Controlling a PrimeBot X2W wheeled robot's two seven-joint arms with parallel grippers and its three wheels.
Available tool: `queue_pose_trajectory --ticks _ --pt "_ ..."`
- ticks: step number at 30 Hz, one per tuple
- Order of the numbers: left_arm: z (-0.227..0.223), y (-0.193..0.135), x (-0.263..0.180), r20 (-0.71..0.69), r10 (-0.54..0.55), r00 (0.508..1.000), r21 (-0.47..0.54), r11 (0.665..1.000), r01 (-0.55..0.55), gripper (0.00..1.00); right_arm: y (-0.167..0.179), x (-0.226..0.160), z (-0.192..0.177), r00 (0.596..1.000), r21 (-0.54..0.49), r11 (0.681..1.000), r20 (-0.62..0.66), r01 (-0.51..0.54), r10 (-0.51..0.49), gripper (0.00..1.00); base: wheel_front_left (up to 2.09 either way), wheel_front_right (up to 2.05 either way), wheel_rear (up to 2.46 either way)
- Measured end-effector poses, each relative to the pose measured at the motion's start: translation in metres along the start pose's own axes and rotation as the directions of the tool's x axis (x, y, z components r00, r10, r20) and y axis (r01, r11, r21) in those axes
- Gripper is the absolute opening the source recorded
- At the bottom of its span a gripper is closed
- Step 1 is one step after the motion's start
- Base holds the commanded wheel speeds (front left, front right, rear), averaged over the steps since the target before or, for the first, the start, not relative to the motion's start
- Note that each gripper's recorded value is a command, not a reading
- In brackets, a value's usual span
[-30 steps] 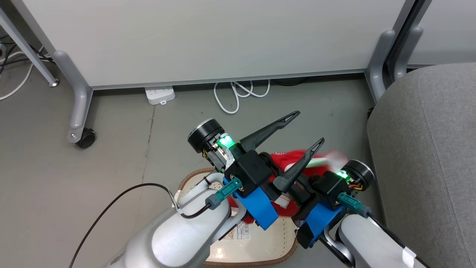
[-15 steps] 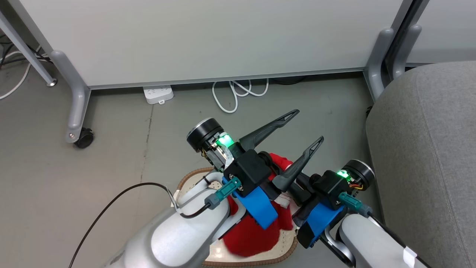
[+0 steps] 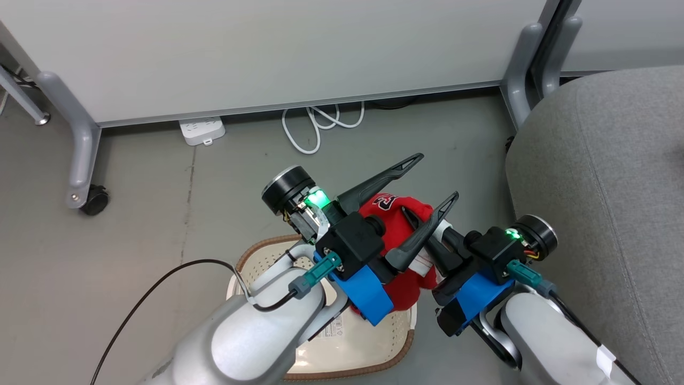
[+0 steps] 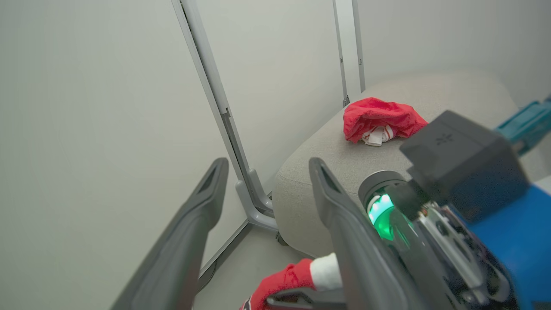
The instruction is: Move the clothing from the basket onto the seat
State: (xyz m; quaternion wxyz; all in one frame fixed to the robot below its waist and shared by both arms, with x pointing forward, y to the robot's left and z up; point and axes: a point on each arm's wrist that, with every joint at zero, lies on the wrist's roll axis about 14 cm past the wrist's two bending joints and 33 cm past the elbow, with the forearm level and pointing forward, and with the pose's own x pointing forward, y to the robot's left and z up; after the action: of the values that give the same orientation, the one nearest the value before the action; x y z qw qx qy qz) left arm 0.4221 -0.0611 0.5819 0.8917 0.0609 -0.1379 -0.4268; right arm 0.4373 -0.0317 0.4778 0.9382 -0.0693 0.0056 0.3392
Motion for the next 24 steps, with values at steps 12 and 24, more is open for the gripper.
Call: queue_pose_trajectory --ticks 12,24 --pt "-0.013 -0.023 0.025 0.013 -0.099 0.995 -0.04 0.994 0.1 1.0 -0.054 -0.024 0.002 0.984 -0.001 0.984 0.013 0.176 -0.176 0.0 0.0 0.0 0.0" --pt "-0.024 -0.059 0.053 0.042 -0.231 0.972 -0.086 0.968 0.234 1.0 -0.12 -0.076 0.002 0.915 -0.027 0.914 0.008 0.404 -0.404 0.0 0.0 0.0 0.0"
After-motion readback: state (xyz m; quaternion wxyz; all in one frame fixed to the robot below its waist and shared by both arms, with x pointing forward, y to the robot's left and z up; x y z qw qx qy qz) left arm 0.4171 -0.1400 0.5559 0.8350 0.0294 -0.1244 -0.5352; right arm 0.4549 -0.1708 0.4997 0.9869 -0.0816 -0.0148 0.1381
